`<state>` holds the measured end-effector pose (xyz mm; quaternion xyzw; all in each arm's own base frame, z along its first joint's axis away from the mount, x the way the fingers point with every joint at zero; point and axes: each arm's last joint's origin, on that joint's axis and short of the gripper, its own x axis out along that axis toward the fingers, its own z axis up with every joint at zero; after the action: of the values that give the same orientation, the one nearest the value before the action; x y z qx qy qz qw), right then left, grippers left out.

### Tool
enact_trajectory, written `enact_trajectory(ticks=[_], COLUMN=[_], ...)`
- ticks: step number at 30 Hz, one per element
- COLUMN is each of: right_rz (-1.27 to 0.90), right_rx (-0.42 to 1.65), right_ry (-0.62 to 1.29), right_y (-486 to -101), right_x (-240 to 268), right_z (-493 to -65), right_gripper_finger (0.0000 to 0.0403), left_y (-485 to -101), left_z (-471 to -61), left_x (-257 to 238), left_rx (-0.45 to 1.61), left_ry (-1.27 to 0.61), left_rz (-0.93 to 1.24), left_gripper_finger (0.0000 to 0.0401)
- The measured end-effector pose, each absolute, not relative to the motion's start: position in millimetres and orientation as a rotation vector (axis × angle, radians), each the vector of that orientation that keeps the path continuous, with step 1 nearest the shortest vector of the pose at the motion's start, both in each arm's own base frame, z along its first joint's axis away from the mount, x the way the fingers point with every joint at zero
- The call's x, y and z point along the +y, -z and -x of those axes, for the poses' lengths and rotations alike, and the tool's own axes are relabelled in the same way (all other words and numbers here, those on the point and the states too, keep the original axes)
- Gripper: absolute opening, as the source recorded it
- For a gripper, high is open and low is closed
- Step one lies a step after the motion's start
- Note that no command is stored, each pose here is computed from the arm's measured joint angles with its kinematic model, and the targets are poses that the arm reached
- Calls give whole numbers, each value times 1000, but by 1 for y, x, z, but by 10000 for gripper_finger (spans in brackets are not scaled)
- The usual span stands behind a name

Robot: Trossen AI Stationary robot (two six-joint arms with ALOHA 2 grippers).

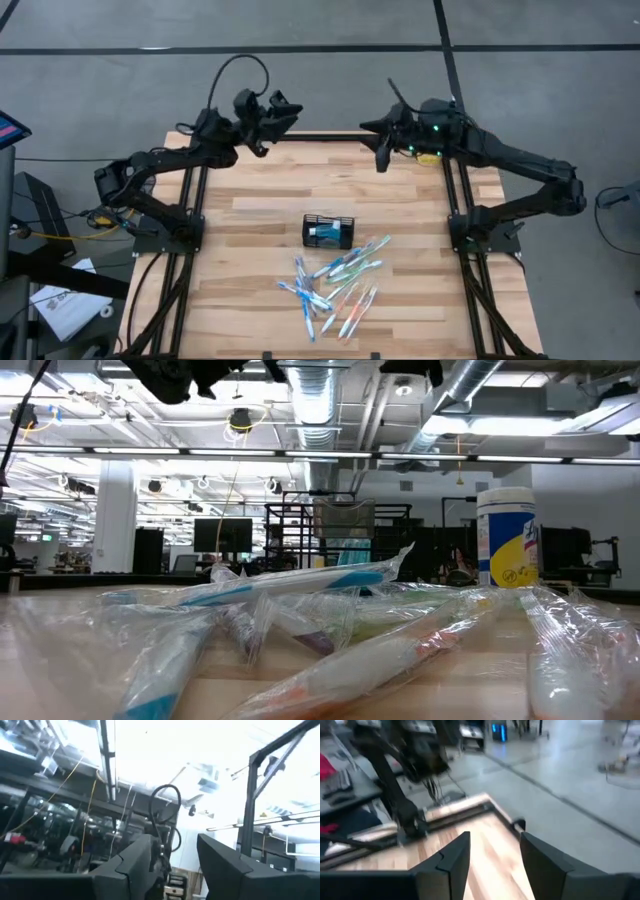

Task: Pick & Place toothbrushing station
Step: Put the green toothbrush into the black wire organizer

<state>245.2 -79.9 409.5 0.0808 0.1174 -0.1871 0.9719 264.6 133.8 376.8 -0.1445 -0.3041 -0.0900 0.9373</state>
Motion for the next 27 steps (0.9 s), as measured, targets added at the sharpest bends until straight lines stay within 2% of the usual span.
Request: enact_trajectory(ticks=[6,18,21,27], right_rz=[-242,-339,-363,-405], right_rx=[259,314,443,739], right_ry=[405,397,400,368], right_y=[-421,-413,-401,-378], right_x=[-82,-76,-71,-62], right_z=[-238,-241,-238,-224], right_gripper_finger=[151,156,155,164], left_y=[-391,-419,-411,-369], left_z=[-255,-223,-225,-233], left_x=[121,104,107,109], left_rx=[-641,-675,-510,-64], left_ry=[228,324,299,68], left_rz=[273,263,279,263], left_gripper_finger=[156,172,169,159])
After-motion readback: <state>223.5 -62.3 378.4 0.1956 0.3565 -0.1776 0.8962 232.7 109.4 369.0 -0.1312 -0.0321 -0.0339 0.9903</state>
